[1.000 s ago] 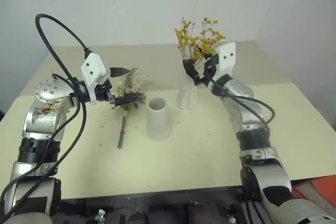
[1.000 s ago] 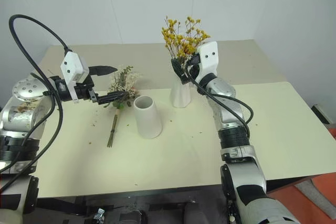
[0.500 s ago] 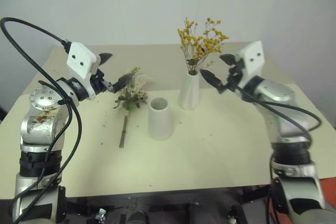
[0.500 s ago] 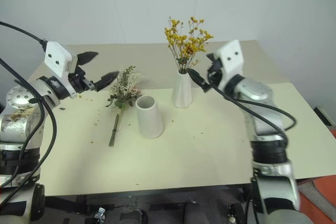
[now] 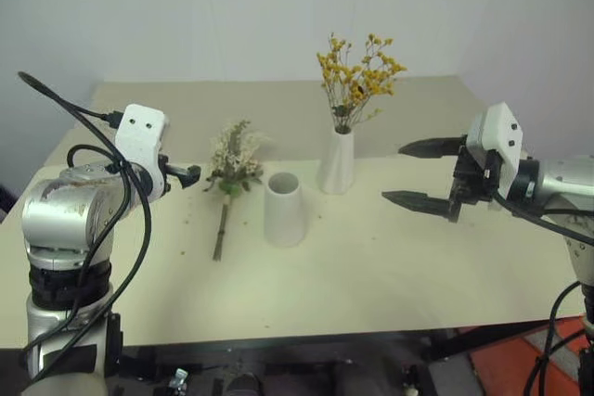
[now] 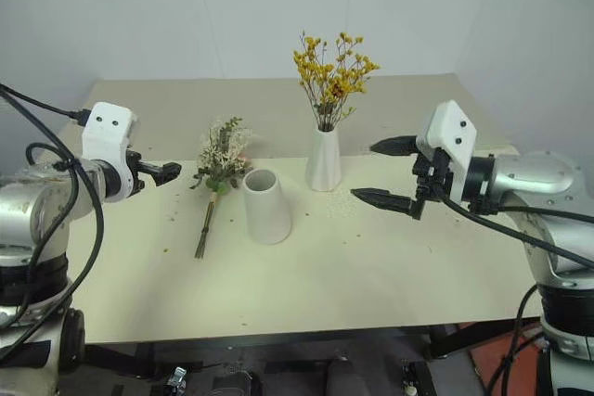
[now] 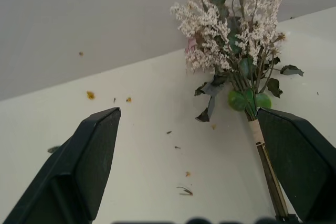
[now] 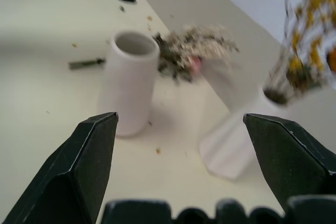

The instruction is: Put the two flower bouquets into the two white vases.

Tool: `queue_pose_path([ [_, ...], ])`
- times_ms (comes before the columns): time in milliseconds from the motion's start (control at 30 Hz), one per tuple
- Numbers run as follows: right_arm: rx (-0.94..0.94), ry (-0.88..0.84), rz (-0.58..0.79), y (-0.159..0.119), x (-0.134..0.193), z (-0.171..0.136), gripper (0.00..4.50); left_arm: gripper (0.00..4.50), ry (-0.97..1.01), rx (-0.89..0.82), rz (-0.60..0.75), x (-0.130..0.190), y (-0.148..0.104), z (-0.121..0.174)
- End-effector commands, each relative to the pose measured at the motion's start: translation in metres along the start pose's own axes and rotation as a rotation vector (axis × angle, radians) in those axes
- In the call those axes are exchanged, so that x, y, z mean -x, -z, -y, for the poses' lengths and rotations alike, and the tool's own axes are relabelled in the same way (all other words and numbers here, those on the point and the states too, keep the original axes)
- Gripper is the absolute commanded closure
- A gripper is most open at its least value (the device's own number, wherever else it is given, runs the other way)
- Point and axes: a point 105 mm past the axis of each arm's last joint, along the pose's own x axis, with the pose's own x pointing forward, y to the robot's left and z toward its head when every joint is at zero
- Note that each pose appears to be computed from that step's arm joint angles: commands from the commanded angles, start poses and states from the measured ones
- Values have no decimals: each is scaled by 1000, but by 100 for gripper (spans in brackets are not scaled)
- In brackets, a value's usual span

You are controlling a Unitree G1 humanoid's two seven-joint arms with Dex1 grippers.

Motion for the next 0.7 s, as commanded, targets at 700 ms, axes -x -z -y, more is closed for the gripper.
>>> queue_pose_path([
  [700,97,33,11,-30,-3,6,2,0,193,109,-315,-58,5,49],
])
